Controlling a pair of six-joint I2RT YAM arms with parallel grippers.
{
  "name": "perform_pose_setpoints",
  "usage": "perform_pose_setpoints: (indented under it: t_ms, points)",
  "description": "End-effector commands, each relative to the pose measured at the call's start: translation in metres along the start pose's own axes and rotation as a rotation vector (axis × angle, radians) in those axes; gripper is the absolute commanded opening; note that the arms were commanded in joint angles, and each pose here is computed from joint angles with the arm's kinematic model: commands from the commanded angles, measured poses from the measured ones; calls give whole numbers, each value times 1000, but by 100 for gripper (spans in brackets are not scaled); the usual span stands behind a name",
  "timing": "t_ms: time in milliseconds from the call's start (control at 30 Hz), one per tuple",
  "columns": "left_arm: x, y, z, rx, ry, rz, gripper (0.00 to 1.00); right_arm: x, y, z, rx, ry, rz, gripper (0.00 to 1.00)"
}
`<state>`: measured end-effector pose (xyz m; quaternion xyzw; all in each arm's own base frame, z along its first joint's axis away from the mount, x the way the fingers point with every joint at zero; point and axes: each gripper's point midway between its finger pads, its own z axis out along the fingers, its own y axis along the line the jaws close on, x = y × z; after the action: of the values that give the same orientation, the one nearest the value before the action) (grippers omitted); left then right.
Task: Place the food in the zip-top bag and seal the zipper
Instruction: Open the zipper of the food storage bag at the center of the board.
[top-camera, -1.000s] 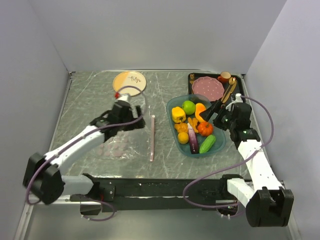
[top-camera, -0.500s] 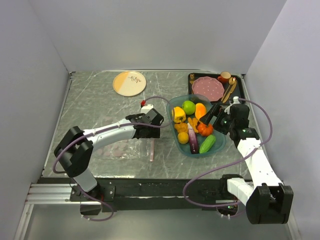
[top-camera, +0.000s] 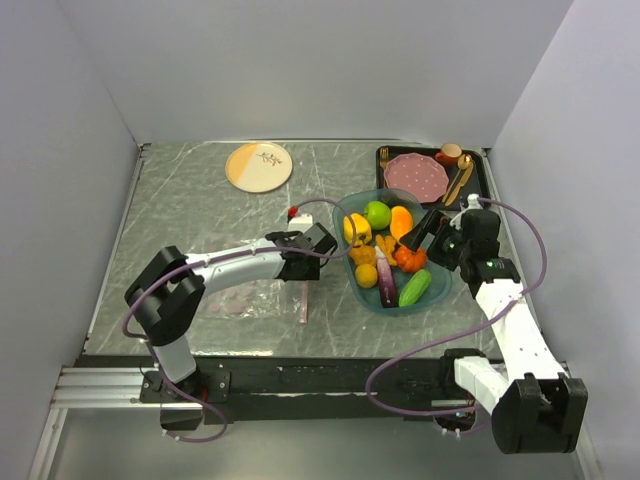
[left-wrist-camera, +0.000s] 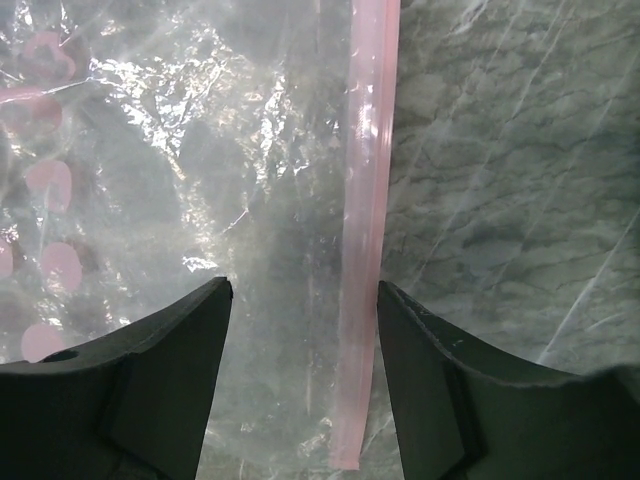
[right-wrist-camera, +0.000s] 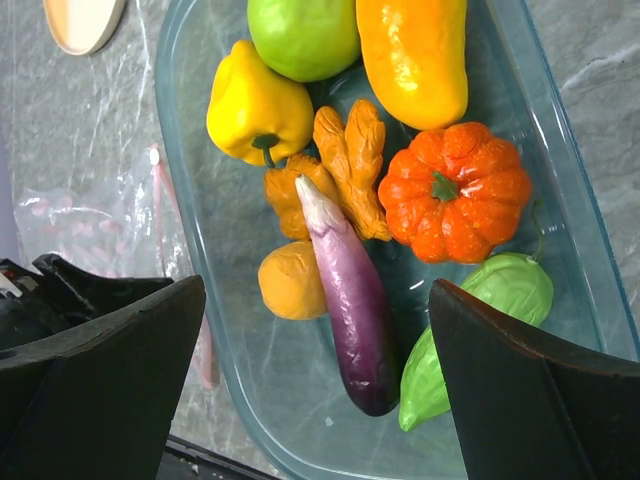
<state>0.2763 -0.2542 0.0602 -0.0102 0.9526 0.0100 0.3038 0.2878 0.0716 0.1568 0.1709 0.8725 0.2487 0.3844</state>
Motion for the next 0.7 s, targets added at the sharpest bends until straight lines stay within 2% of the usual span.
perform_pose_setpoints:
  t_ms: [0, 100, 200, 233, 400, 567, 633, 667]
  points:
    - [-17, -16, -5, 17, -44, -30, 66, -6, 8, -3, -23, -21, -21, 100]
    - [-21, -24, -5, 17, -43, -23, 65, -5, 6, -2, -17, -19, -19, 100]
    - [-20, -28, -1, -2, -45, -15, 61, -5, 6, -2, -21, -20, -14, 100]
    - [-20, -25, 0, -22, -52, -11, 57, -4, 6, -1, -23, -16, -12, 100]
    - [-14, -18, 5, -62, -43, -7, 54, -5, 8, -3, -25, -18, -13, 100]
    - [-8, -13, 6, -79, -33, -13, 45, -6, 8, -6, -24, -26, -12, 100]
    - [-6, -14, 9, -81, -26, -7, 33, -5, 8, -5, -26, -28, -9, 100]
    - [-3, -12, 11, -97, -17, 2, 32, -5, 8, -5, -28, -28, -8, 100]
